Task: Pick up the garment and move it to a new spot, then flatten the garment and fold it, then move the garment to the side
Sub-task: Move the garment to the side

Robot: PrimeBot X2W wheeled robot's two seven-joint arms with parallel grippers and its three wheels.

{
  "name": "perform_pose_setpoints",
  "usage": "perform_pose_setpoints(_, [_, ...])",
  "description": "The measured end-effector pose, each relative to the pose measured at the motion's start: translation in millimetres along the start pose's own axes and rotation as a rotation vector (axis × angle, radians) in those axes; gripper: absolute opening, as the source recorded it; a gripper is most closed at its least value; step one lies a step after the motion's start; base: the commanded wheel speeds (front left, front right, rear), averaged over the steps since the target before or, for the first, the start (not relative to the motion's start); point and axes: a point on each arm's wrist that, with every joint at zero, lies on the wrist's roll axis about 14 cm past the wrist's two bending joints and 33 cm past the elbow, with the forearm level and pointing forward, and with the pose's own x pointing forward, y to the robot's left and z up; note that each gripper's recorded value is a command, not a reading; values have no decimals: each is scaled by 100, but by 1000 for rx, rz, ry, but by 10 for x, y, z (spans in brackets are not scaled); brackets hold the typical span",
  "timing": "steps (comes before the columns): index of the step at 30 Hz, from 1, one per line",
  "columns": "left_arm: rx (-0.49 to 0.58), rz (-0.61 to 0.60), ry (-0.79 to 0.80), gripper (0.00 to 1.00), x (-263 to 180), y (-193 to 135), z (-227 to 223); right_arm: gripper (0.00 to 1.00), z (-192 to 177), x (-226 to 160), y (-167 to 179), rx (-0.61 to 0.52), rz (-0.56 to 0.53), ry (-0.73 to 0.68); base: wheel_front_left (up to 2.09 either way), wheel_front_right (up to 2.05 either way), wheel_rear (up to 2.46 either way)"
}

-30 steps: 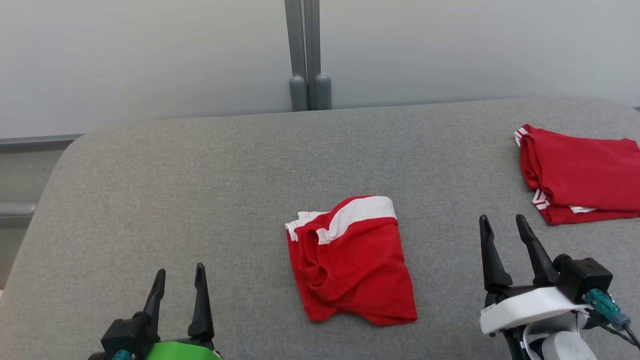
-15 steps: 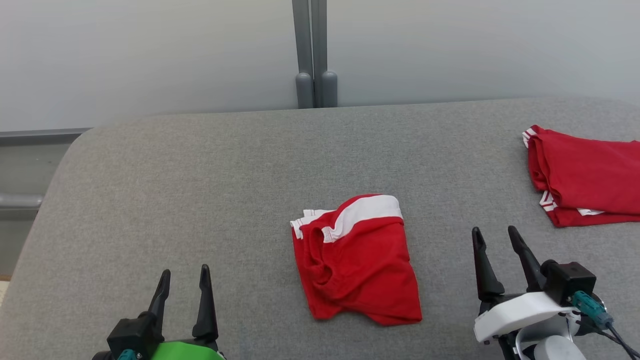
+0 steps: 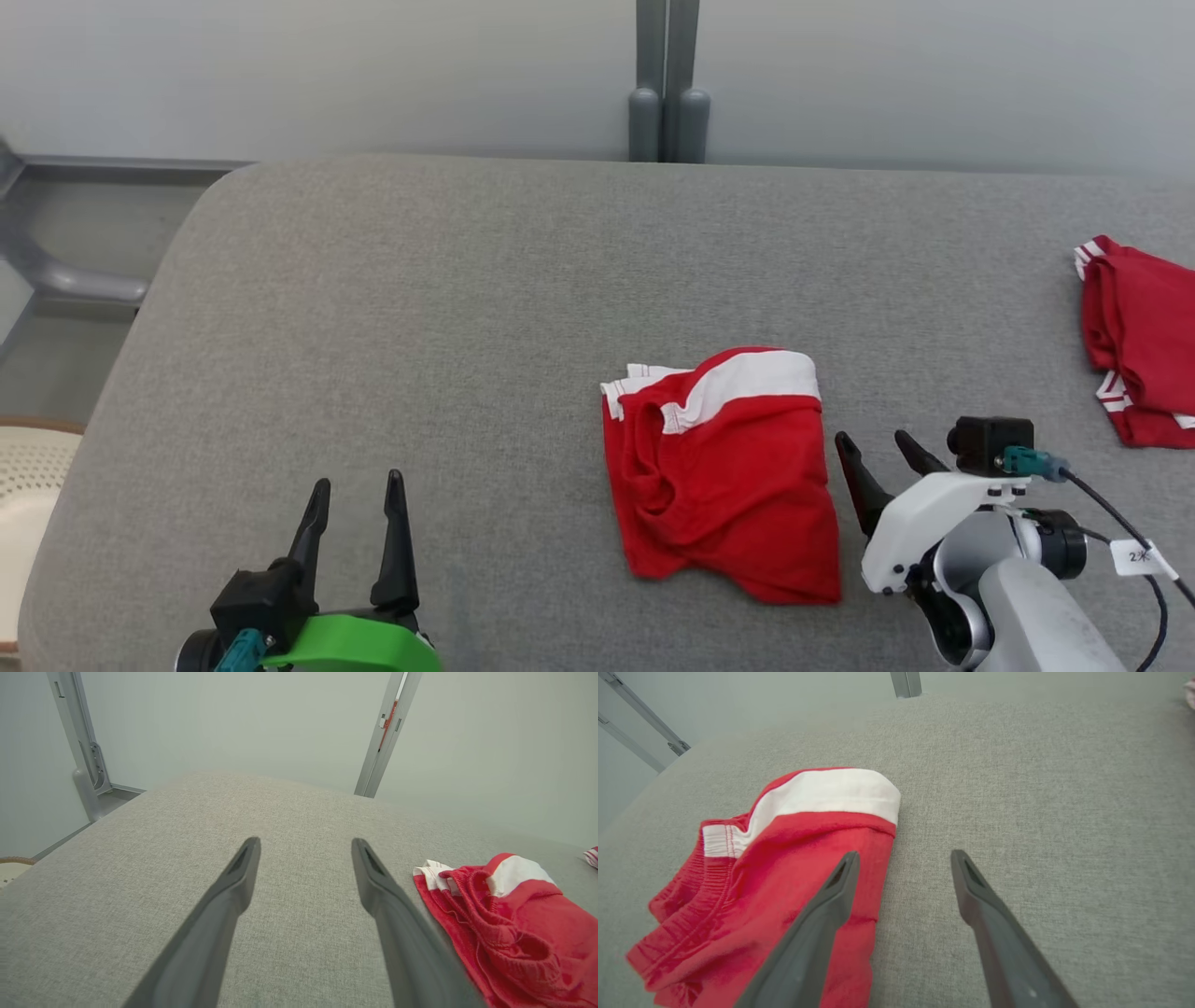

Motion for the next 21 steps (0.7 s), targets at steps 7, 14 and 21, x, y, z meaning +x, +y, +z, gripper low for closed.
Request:
perform_pose_setpoints(7, [1,74,14,100,-60,213,-38,100,-325,198,128,44,57,168,0,0,0])
perform_pose_setpoints(14, [5,127,24,100,-102,364,-62,100,-558,276,326,62,138,293,0,0,0])
perform_pose_setpoints(21, [5,101,33,100,-36,290,-93,0,-474,293,255,30,133,269,0,0,0])
